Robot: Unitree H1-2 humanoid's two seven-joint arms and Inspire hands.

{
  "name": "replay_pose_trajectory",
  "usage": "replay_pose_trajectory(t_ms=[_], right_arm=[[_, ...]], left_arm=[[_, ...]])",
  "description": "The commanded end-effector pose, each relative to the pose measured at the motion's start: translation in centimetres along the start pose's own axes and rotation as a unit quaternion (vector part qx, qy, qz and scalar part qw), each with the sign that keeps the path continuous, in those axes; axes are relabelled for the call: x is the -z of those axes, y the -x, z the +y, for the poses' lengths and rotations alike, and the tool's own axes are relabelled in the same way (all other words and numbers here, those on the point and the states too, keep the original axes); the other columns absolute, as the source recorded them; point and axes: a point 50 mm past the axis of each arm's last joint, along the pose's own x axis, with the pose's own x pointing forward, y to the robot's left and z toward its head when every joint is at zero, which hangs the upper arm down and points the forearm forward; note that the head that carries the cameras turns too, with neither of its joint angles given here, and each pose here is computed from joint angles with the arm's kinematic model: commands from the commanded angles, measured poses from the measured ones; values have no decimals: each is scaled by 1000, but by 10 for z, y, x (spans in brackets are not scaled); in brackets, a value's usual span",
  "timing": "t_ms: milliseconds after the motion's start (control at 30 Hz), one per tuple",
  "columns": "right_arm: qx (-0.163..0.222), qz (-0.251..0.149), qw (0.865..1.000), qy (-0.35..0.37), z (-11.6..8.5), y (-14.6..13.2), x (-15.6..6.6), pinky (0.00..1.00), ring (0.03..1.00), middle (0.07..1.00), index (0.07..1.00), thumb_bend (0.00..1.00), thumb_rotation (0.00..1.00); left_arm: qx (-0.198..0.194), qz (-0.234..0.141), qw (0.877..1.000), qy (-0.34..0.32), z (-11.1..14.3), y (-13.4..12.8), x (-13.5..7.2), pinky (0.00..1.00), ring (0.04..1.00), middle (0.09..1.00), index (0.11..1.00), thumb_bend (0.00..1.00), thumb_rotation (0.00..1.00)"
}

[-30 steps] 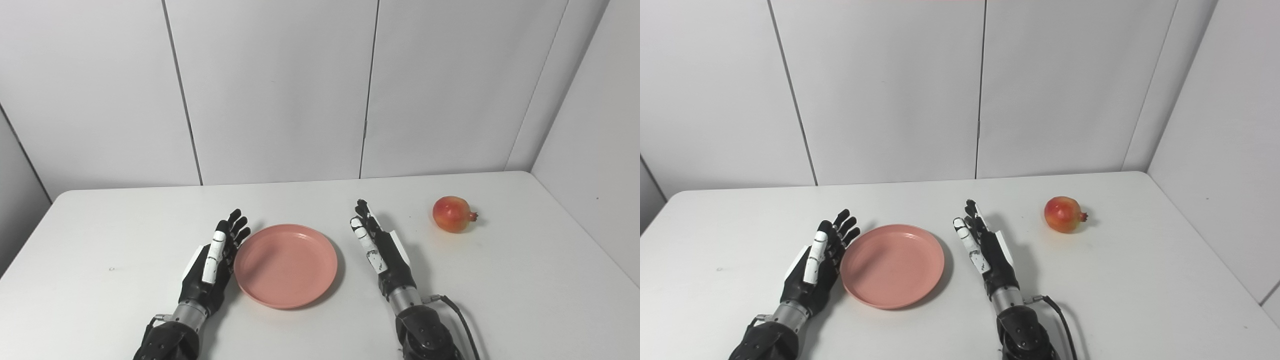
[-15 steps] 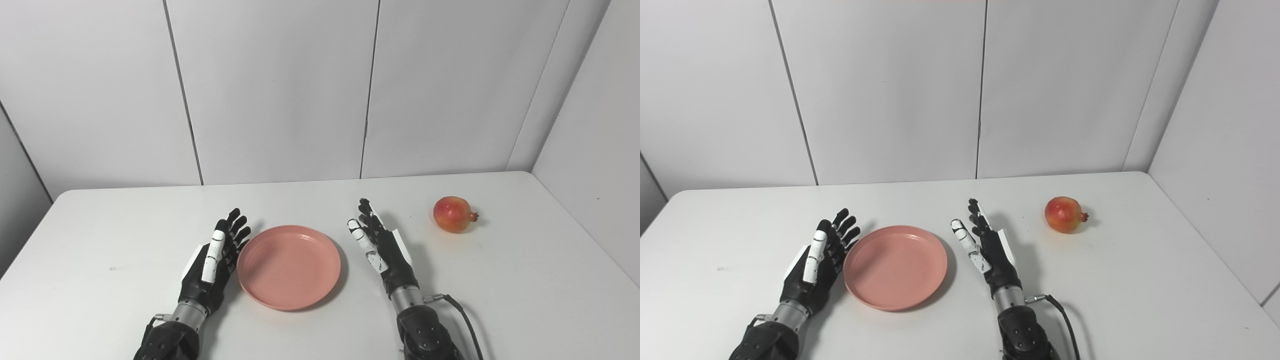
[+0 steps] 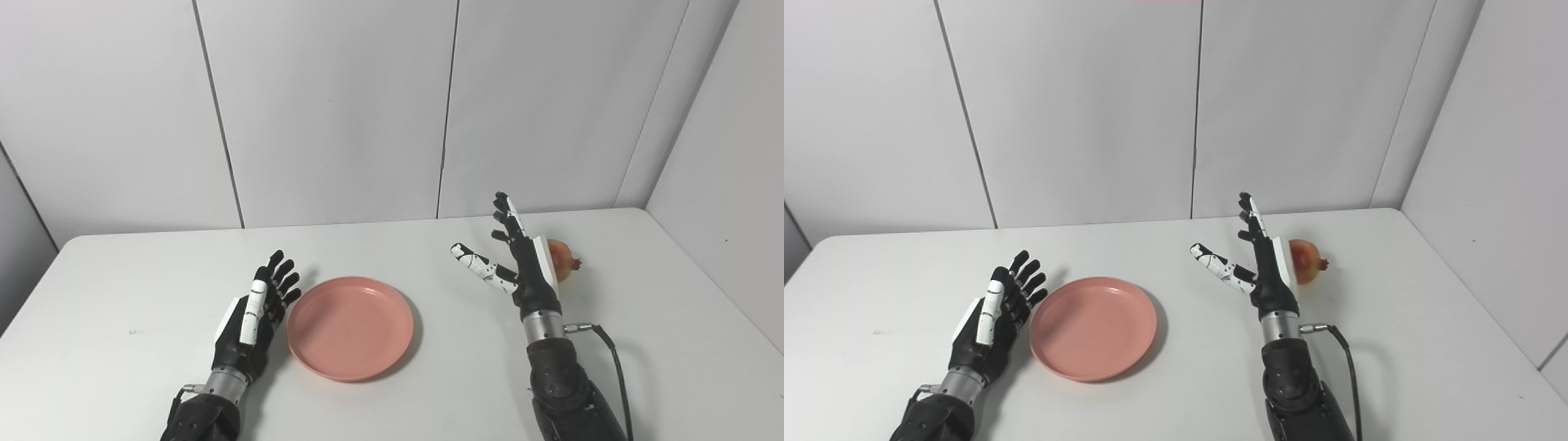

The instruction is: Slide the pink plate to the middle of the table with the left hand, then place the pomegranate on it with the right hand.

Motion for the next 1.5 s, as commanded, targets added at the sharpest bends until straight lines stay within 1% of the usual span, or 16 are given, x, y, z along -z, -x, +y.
replay_pose_trajectory(t_ms=[0,67,133,200,267,433,567,633,700,833,933,1000,1133,1200,1300,1467], right_arm=[[30,-48,998,22,-19,-23,-24,854,930,940,943,694,478],[35,-48,998,33,-25,-25,-25,851,926,938,943,703,463],[39,-47,997,43,-31,-27,-26,859,924,936,941,717,460],[42,-47,997,50,-36,-29,-26,827,907,934,936,740,463],[43,-46,996,65,-40,-30,-25,817,899,933,933,748,470],[47,-33,992,110,-52,-34,-23,802,883,921,918,788,484],[53,-22,989,135,-63,-40,-19,808,879,906,908,794,454],[53,-14,988,144,-68,-42,-17,804,873,897,908,780,432],[57,-6,987,151,-75,-44,-13,785,864,895,903,781,421],[63,5,984,169,-88,-46,-6,782,871,903,901,814,483],[67,13,980,188,-96,-48,-2,776,872,909,901,811,491],[71,11,977,199,-100,-49,0,771,867,905,898,807,482],[79,15,974,212,-106,-52,6,764,853,894,893,797,450],[84,23,971,222,-110,-52,10,766,854,895,897,794,434],[88,36,968,232,-113,-52,14,761,854,896,899,799,431],[82,59,965,241,-115,-51,25,762,869,909,908,837,462]], left_arm=[[11,2,1000,-3,0,4,9,967,989,998,999,640,1000],[10,-2,1000,0,0,4,9,979,997,1000,1000,631,1000],[-3,-7,1000,-2,0,3,9,968,990,997,1000,620,1000],[-19,-9,1000,-2,0,3,11,944,967,977,980,619,1000],[-24,-9,1000,-3,1,3,12,943,965,976,978,616,1000],[-5,-8,1000,-6,2,3,11,973,992,996,999,626,1000],[3,-7,1000,-6,3,3,10,983,1000,1000,1000,626,1000],[0,-8,1000,-7,3,3,10,978,998,1000,1000,629,1000],[-14,-10,1000,-6,4,2,11,957,982,992,997,630,1000],[-24,-7,1000,-6,4,2,12,939,961,973,975,631,1000],[-7,-5,1000,-9,4,2,11,960,985,994,996,630,1000],[2,-4,1000,-7,4,2,11,971,994,998,999,631,1000],[4,-5,1000,-7,5,2,11,976,998,1000,1000,630,1000],[-10,-6,1000,-11,6,1,12,945,972,981,987,635,1000],[-20,-4,1000,-11,5,2,12,930,957,969,973,640,1000],[-13,-3,1000,-9,7,2,12,937,962,973,978,637,1000]])
